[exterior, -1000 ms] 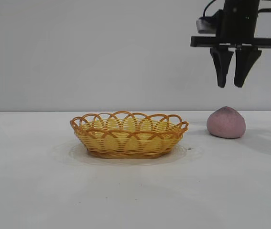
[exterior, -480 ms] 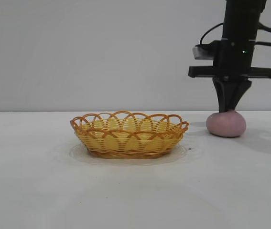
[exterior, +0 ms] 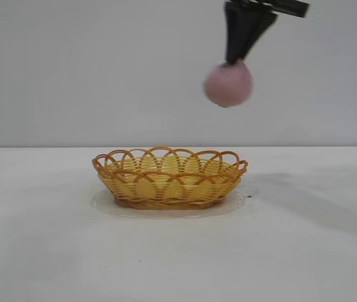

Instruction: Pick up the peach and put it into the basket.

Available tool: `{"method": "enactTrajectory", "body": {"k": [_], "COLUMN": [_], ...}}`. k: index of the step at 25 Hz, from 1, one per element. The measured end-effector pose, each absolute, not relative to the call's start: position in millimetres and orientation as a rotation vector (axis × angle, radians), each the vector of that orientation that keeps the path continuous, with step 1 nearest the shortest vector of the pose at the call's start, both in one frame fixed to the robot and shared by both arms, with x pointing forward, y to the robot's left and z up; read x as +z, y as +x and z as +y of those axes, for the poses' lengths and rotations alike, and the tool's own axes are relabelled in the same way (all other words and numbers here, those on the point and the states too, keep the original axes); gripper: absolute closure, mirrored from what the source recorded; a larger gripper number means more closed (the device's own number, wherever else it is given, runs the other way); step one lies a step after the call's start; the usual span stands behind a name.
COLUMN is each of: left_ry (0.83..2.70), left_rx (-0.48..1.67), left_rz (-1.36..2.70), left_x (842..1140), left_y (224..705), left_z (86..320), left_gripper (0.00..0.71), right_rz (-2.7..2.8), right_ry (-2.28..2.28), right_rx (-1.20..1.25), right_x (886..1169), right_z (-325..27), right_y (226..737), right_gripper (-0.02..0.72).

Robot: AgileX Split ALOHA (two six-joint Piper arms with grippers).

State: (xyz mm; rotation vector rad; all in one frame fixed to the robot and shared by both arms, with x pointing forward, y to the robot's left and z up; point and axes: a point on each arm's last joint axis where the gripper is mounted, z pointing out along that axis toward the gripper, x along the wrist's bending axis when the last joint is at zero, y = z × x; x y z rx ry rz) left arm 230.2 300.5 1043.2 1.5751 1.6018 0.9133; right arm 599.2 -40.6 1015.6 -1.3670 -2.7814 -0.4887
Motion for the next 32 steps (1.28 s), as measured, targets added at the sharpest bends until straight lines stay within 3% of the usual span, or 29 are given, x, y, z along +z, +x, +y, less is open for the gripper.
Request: {"method": "enactTrajectory", "body": {"k": [8, 14, 16, 17, 20, 23, 28, 32], "left_ry": [1.575, 1.575, 1.575, 1.575, 1.575, 1.575, 1.575, 1.575], "left_rx": [0.913, 0.913, 0.913, 0.913, 0.913, 0.913, 0.913, 0.913], "left_rz": [1.602, 1.602, 1.602, 1.602, 1.602, 1.602, 1.602, 1.602], "left_x": [1043.2, 1043.2, 1043.2, 1043.2, 1043.2, 1043.2, 1043.2, 1043.2], "left_y": [230.2, 230.2, 230.2, 230.2, 230.2, 230.2, 230.2, 230.2], "left_z": [300.5, 300.5, 300.5, 300.5, 300.5, 300.5, 300.5, 300.5], "left_gripper": [0.289, 0.289, 0.289, 0.289, 0.289, 0.289, 0.289, 0.289], "right_rz": [-2.734, -2.742, -2.770, -2.779, -2.744, -2.629, -2.381, -2.283], "right_ry": [-1.306, -1.288, -1.283, -1.303, -1.455, -1.721, -2.100, -2.219], "right_rx": [-0.370, -0.371, -0.372, -0.379, -0.447, -0.457, -0.388, -0.374], "right_x": [972.1, 972.5, 977.9, 982.9, 1000.5, 1006.1, 994.0, 979.8], "right_z": [-23.6, -23.0, -26.4, -31.0, -63.0, -130.5, -233.1, -270.8], "right_y": [598.0, 597.3, 598.2, 600.3, 619.3, 652.2, 682.6, 687.3], "right_gripper": [0.703, 0.339, 0.273, 0.284, 0.258, 0.258, 0.258, 0.258]}}
